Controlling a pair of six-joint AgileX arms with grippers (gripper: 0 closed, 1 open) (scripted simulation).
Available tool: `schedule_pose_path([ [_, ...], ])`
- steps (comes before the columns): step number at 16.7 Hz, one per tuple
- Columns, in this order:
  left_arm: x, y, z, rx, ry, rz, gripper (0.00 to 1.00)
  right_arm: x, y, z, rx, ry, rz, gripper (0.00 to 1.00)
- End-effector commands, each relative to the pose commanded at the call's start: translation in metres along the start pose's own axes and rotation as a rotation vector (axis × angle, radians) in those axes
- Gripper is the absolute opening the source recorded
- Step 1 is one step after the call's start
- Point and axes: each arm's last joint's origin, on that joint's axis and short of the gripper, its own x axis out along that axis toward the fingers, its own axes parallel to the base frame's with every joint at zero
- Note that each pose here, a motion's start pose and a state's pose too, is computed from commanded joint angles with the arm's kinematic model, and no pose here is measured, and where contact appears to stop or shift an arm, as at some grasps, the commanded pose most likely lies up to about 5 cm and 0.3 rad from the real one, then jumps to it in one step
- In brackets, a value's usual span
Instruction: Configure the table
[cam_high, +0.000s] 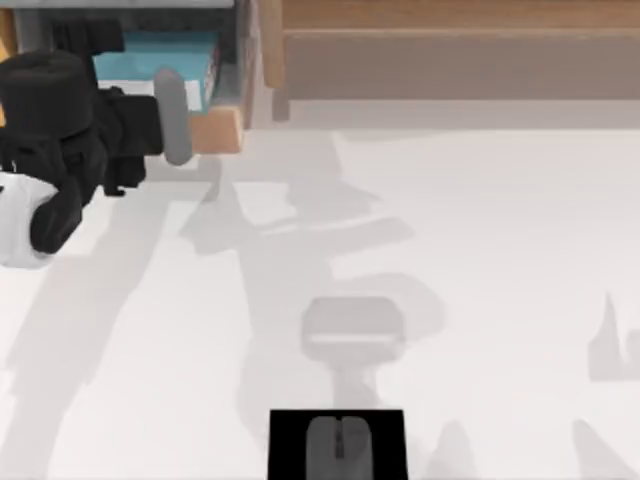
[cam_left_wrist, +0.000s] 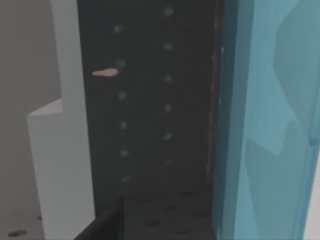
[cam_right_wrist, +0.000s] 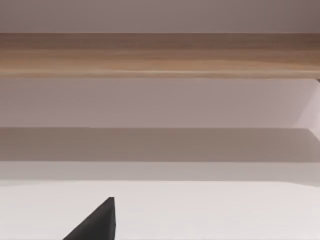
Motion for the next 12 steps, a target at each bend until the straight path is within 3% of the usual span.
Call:
schedule_pose_path([
  [5,-0.005,0.001,0.000,-0.002,0.002,0.007,1.00,0.000,0.000,0.000,0.000,0.000,0.000,1.00],
  [12,-0.045,-0.010,0.002,-0.002,-0.004,0.009,1.00,0.000,0.000,0.000,0.000,0.000,0.000,1.00],
])
